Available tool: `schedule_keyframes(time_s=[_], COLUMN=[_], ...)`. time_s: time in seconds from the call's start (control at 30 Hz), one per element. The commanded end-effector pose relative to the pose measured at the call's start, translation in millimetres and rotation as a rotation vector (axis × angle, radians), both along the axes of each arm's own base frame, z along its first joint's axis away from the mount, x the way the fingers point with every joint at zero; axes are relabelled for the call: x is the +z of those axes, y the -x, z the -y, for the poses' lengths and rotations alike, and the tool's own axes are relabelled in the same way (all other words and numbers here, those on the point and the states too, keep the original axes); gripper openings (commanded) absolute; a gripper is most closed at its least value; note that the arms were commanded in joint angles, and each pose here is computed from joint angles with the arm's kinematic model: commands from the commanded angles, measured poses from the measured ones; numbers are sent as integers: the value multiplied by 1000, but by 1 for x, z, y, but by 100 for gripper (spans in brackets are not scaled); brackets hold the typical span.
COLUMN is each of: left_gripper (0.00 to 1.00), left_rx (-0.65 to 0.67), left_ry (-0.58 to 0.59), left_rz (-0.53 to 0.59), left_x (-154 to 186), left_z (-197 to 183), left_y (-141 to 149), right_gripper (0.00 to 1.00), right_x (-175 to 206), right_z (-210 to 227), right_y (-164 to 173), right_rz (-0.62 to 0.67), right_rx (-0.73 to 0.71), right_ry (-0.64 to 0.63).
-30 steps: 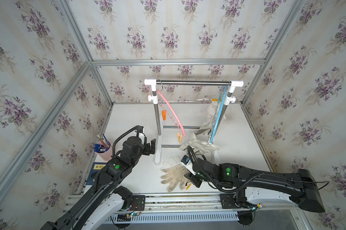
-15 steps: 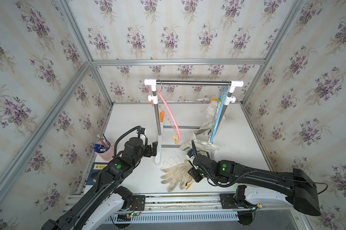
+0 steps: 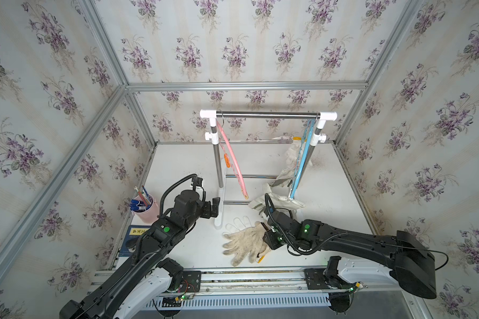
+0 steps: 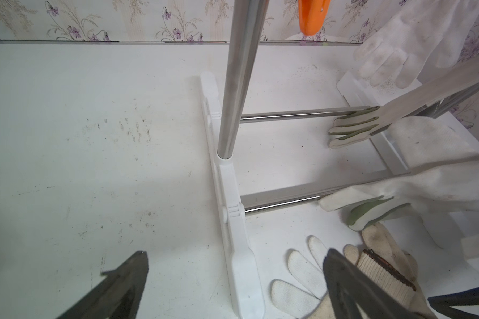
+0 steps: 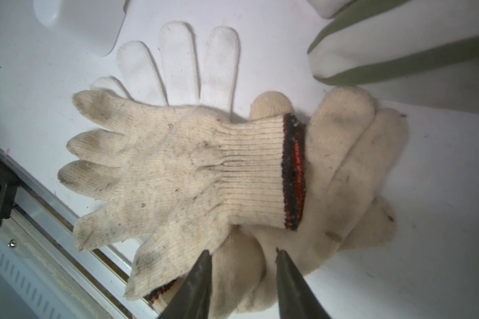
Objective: Clip the gloves onto a hanger to dry
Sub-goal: Pick up the glove from the center of the board.
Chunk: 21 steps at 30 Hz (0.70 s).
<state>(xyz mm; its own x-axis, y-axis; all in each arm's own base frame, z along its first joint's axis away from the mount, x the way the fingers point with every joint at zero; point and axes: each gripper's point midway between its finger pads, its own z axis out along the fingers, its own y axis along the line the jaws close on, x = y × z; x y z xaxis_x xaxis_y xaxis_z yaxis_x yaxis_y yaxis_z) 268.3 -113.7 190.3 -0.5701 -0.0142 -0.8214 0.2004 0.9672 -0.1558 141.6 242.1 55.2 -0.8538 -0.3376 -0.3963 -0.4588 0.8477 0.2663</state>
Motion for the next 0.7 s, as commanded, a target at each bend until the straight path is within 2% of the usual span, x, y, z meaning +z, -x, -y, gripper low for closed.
schedule_keyframes(time_s=[0.0, 0.67], left_gripper=[100, 100], left_rx=[-5, 6], left_ry=[33, 13], left_rz=[14, -8], left_x=[4, 0], left_z=[5, 4], left_y=[-3, -6], right_gripper=[43, 44], right_x=[-1, -11], right_z=[0, -25], right_y=[-6, -24], right_rz=[-5, -22], right_rx=[-30, 21], right_ry=[-21, -52])
